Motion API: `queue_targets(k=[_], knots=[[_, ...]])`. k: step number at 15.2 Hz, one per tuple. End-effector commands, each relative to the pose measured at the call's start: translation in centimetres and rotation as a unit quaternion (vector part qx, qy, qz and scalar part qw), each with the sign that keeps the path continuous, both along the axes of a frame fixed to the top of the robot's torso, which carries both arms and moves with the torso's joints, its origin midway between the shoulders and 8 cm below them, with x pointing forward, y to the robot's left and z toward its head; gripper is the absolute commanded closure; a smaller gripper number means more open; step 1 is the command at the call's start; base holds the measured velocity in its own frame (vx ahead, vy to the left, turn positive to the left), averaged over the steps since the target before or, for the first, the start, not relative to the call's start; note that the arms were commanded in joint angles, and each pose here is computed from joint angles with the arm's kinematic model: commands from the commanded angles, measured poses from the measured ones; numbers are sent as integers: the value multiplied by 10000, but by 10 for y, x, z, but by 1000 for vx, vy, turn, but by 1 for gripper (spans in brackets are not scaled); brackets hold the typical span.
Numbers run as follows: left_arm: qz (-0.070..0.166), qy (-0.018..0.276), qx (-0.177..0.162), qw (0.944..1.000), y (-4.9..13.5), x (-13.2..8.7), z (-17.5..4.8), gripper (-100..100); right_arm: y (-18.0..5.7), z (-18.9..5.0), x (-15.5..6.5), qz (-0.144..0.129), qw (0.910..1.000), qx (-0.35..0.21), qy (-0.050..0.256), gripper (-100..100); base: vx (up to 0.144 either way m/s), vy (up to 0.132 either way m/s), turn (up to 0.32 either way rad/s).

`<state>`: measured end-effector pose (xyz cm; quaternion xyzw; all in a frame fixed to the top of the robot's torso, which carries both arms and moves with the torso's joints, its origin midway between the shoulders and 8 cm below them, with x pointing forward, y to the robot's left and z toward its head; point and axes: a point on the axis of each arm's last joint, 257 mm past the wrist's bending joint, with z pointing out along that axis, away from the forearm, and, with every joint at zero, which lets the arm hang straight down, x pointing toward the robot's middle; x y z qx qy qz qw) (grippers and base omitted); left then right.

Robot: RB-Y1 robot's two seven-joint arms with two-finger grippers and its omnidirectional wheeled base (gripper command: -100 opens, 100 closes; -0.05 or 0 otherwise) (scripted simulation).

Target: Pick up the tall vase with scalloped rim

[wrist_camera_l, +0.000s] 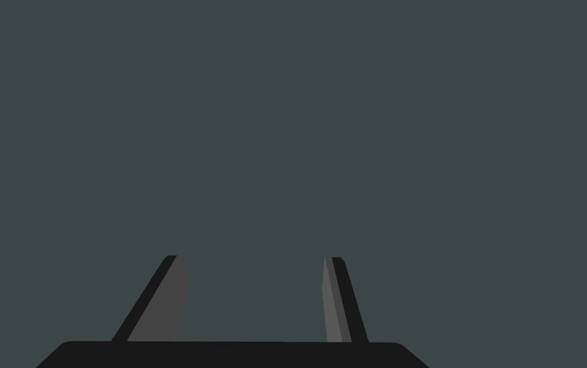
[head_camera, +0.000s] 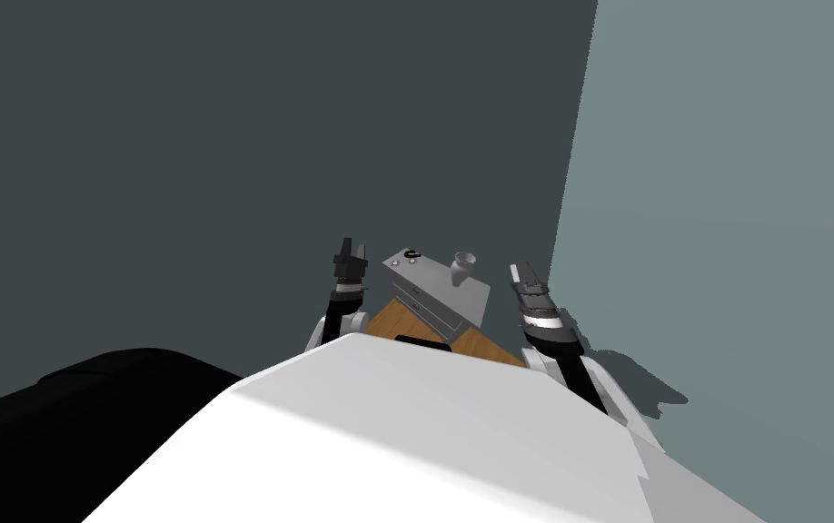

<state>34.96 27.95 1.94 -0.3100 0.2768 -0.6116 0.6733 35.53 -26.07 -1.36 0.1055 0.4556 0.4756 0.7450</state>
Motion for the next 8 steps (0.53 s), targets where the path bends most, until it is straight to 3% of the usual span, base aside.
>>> queue_targets(k=[1,3,4,6,7,8], knots=[[0,0,0,10000,0,0,0,0,-7,-20,7,-18,9993,-283,250,-100,23,52,49],[0,0,0,10000,0,0,0,0,-5,-21,7,56,9986,-439,276,-100,21,50,19],[0,0,0,10000,0,0,0,0,-12,-37,11,14,9970,-621,462,-100,23,50,37],[0,0,0,10000,0,0,0,0,-10,-37,11,78,9959,-759,483,-100,18,43,27],[0,0,0,10000,0,0,0,0,-19,-53,15,31,9932,-951,674,-100,20,47,38],[0,0,0,10000,0,0,0,0,-18,-53,15,73,9921,-1046,687,-100,19,53,42]])
